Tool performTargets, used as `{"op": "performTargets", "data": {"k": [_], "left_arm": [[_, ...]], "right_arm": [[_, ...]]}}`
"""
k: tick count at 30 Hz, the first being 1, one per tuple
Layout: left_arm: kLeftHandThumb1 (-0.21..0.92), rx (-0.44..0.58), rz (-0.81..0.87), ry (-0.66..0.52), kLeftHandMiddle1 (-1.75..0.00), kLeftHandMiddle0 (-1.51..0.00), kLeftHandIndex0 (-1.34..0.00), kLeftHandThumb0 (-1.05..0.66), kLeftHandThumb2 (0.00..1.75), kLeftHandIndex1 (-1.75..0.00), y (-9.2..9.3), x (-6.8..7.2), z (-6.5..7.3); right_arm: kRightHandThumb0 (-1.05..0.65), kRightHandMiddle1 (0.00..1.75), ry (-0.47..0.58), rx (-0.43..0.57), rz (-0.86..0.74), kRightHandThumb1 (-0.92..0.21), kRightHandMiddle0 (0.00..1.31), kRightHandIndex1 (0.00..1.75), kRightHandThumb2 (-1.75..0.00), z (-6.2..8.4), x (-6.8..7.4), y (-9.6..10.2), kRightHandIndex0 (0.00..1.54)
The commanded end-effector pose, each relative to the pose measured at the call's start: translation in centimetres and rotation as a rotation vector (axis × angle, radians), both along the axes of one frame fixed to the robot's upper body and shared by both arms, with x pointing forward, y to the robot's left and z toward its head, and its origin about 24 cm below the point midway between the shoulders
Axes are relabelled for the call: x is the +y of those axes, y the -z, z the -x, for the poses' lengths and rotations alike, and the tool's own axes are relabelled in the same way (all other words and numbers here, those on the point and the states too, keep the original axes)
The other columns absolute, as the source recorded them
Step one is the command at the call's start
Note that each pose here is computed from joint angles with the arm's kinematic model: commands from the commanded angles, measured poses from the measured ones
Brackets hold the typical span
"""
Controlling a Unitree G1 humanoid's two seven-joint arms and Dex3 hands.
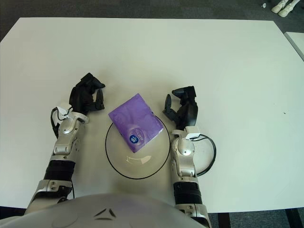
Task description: Put the tissue paper into the plate.
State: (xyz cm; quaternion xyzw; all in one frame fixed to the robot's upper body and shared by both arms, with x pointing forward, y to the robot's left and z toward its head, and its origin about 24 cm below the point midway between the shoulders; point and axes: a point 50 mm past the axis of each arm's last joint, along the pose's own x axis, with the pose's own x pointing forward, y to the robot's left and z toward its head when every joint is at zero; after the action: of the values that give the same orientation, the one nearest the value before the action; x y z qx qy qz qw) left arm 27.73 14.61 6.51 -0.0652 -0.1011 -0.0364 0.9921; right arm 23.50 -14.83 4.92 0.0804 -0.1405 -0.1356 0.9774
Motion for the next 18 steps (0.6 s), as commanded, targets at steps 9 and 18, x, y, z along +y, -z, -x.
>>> {"op": "performTargets", "data": {"k": [9, 18], "left_arm": [[0.35, 0.179, -0.121, -0.100, -1.75, -0.99, -0.58, -0.47, 1.28, -1.75, 4.5, 0.2, 2.1], [0.41, 0.178, -0.199, -0.201, -1.75, -0.93, -0.53, -0.45, 1.20, -1.75, 5.6, 0.1, 2.6]], "right_arm": [[-0.41, 1.75, 0.005, 0.101, -0.038, -0.56, 0.42, 1.47, -1.02, 1.4, 0.2, 2.3, 0.62], [-0.41, 1.75, 0.005, 0.133, -0.047, -0.57, 0.41, 1.45, -1.01, 1.7, 0.0, 2.4, 0.61]]}}
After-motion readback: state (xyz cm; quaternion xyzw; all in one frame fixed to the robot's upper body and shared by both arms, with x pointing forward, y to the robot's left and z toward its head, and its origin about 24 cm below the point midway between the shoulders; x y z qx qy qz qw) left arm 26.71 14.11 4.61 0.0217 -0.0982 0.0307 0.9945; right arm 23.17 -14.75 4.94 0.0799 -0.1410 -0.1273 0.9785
